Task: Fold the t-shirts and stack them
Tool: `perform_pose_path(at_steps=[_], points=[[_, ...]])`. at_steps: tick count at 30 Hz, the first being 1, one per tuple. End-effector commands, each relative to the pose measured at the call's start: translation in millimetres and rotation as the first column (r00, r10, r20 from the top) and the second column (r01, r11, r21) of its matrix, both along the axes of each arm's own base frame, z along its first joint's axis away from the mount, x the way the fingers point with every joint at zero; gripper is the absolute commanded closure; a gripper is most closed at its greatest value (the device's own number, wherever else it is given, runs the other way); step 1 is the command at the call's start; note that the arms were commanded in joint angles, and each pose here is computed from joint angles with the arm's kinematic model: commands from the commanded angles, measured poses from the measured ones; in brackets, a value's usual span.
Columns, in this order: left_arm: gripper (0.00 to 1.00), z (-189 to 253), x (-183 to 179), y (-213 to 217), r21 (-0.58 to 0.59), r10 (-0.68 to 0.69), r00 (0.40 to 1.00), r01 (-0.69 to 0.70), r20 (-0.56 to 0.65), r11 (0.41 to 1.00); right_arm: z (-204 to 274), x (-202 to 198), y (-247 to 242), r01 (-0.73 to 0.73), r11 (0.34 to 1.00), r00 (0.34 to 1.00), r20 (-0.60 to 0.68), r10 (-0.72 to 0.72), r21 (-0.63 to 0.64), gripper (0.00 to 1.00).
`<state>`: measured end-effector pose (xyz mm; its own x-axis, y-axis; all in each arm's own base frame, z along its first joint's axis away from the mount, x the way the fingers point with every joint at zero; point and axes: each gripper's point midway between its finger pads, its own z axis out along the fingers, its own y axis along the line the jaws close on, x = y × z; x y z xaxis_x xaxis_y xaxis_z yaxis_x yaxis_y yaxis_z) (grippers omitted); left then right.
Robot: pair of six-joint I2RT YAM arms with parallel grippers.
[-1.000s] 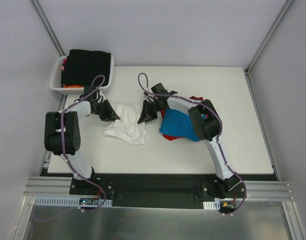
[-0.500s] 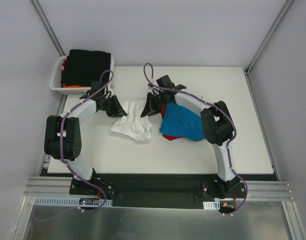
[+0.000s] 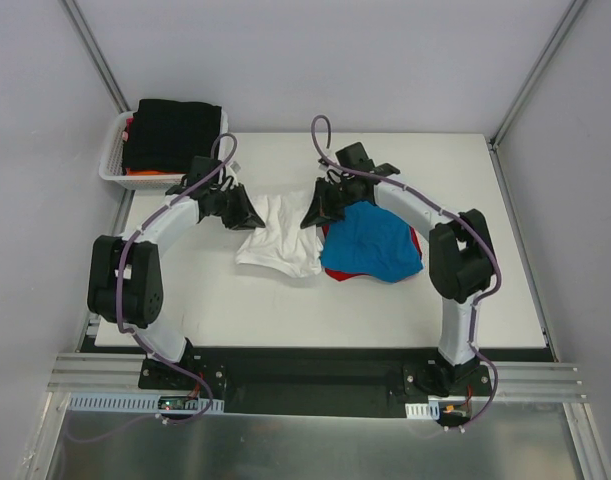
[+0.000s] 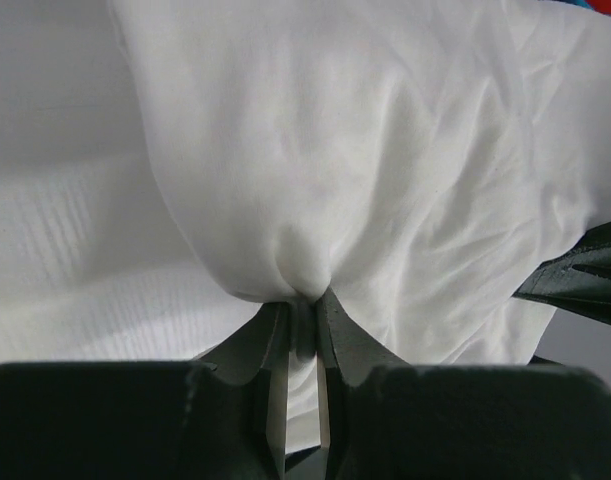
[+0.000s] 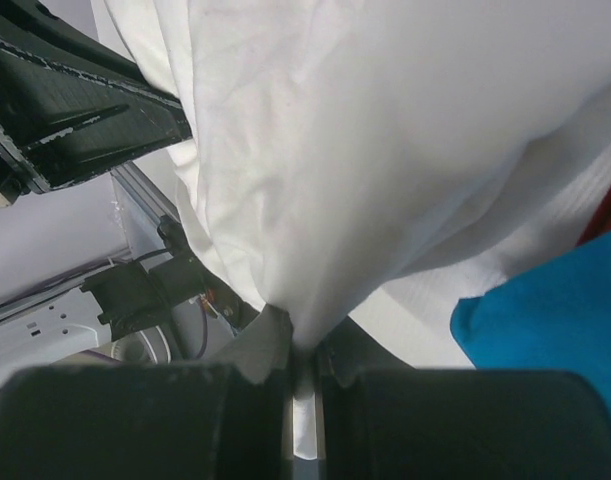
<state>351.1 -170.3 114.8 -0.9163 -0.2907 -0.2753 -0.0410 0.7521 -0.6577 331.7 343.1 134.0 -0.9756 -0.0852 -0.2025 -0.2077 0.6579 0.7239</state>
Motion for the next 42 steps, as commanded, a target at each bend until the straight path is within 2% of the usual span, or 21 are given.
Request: perform_pose_path(at_steps=[1, 16, 42], points=[[1.00, 26.9, 0.4, -20.5, -0.047, -0.052, 0.998, 0.054, 0.037, 0.997, 39.9, 1.5, -21.1, 0.028, 1.000, 0.995, 0.094, -0.029, 0.010, 0.99], [1.00, 35.7, 10.9, -83.4, -0.095, -0.201, 0.978, 0.205, 0.052, 0.974, 36.9, 2.2, -85.2, 0.137, 0.989, 0.988, 0.084, -0.132, -0.048, 0.99], [1.00, 31.7, -15.5, -176.5, -0.196, -0.440, 0.898, 0.437, 0.032, 0.878, 43.5, -12.6, -195.8, 0.341, 0.936, 0.940, 0.050, -0.338, -0.084, 0.99]])
